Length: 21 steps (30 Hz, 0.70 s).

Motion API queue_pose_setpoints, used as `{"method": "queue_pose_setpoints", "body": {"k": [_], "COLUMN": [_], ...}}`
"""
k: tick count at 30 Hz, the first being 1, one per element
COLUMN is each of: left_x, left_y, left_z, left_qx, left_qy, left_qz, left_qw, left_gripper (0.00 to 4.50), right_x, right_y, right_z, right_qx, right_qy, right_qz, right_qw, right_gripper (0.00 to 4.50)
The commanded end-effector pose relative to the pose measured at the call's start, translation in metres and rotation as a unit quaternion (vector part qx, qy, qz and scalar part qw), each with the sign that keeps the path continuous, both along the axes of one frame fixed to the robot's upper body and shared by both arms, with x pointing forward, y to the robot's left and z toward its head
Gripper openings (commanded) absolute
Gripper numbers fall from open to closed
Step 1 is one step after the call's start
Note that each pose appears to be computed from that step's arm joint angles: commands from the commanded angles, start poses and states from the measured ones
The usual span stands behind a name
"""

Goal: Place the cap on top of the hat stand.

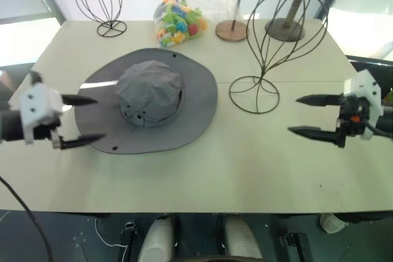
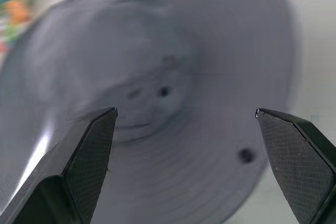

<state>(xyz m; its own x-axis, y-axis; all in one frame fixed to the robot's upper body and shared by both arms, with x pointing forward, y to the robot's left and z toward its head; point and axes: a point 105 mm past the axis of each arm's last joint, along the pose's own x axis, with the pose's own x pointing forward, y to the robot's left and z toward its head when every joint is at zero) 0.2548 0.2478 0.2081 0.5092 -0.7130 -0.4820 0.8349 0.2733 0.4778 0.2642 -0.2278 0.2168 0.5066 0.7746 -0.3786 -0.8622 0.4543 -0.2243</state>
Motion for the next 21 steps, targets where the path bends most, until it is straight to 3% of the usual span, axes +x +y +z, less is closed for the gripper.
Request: {"method": "queue_pose_setpoints", "body": {"k": [1,4,7,10,18,21], "left_x": [-0.019,-0.024,-0.015,0.001,0.024,0.039], "left_y": [-0.024,-0.031,-0.035,-0.036,-0.065,-0.071], "left_z": [-0.004,-0.017,-0.031,-0.051,-0.073,-0.073], "left_qx": [0.055,0.103,0.133,0.181,0.136,0.149], "left_qy": [0.011,0.008,-0.019,-0.094,-0.188,-0.254], "left_qz": [-0.085,-0.125,-0.132,-0.131,-0.108,-0.089], "left_qw": [0.995,0.987,0.982,0.970,0.967,0.952], "left_gripper": [4.41,4.41,4.41,4.41,4.41,4.41], "right_x": [-0.023,-0.035,-0.043,-0.051,-0.056,-0.056], "right_y": [0.021,0.030,0.038,0.043,0.049,0.051], "right_z": [0.017,0.015,0.015,0.012,0.014,0.015], "right_qx": [-0.007,-0.008,-0.004,-0.004,0.010,0.010], "right_qy": [-0.018,-0.012,-0.008,0.001,-0.003,-0.005], "right_qz": [0.034,0.041,0.042,0.044,0.035,0.032], "right_qw": [0.999,0.999,0.999,0.999,0.999,0.999], "right_gripper": [4.50,4.50,4.50,4.50,4.50,4.50]}}
